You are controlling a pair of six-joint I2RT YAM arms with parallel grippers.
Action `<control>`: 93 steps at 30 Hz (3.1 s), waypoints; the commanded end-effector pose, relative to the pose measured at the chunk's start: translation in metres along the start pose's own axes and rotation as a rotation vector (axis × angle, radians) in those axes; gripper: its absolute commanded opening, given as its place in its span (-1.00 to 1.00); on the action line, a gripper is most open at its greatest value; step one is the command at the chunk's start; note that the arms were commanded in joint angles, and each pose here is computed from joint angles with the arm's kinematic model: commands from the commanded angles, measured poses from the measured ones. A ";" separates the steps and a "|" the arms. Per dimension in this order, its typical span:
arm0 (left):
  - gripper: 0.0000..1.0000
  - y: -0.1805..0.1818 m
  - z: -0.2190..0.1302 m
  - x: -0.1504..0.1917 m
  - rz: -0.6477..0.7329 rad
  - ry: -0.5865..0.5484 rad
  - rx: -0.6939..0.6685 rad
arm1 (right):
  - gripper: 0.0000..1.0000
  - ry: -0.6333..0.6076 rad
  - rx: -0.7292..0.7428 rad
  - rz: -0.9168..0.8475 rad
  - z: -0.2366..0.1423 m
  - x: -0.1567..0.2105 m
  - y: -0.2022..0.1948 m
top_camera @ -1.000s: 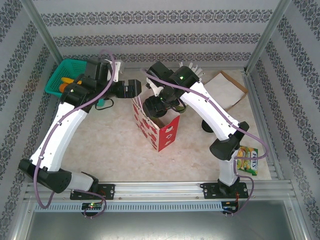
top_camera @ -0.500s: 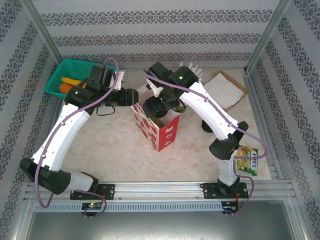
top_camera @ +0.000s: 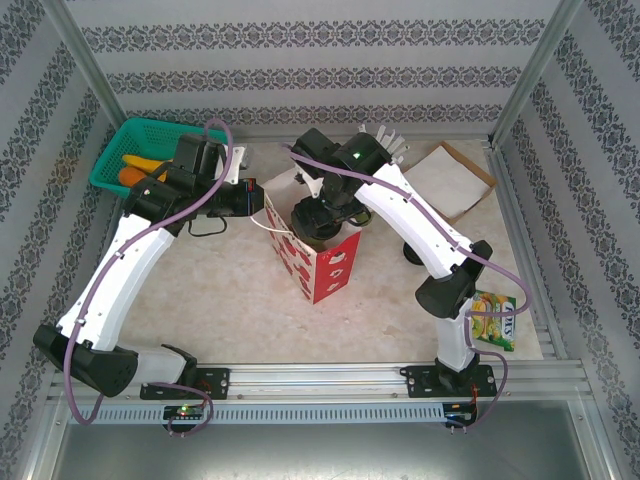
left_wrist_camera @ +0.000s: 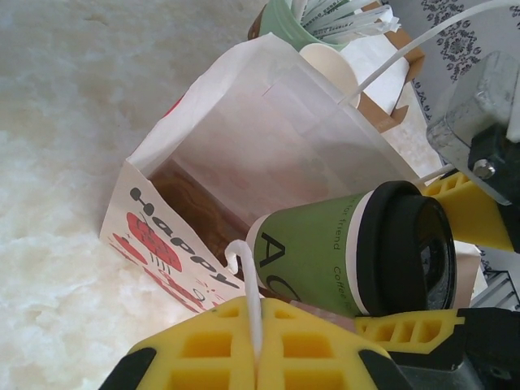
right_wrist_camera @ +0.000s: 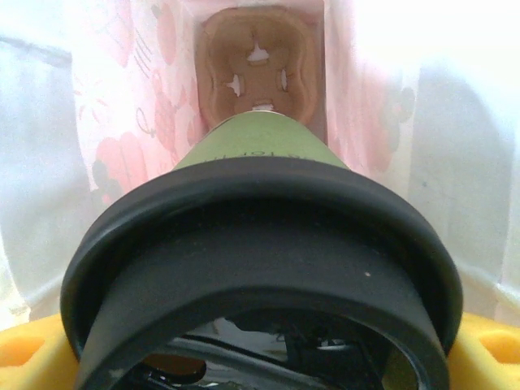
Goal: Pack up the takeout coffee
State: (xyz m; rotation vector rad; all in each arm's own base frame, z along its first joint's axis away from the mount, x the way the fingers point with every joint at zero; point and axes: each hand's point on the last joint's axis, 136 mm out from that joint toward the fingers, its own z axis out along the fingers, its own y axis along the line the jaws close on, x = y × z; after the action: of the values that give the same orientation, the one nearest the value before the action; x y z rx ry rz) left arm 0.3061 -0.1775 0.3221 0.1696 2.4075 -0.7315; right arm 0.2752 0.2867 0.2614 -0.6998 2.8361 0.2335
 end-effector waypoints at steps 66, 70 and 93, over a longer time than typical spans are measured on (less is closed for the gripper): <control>0.51 0.020 0.025 -0.058 0.318 -0.003 -0.034 | -0.21 0.255 0.096 -0.060 0.018 0.057 -0.010; 0.50 0.019 0.043 -0.054 0.377 0.060 0.016 | -0.21 0.246 0.092 -0.056 0.017 0.056 -0.010; -0.61 0.025 0.068 -0.010 0.532 0.275 0.078 | -0.21 0.267 0.074 -0.086 0.021 0.059 -0.003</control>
State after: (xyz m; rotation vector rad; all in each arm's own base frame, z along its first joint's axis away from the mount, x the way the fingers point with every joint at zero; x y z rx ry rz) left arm 0.3667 -0.1935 0.2676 0.9277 2.3994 -0.5751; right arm 0.2563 0.2848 0.2248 -0.8176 2.9439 0.1209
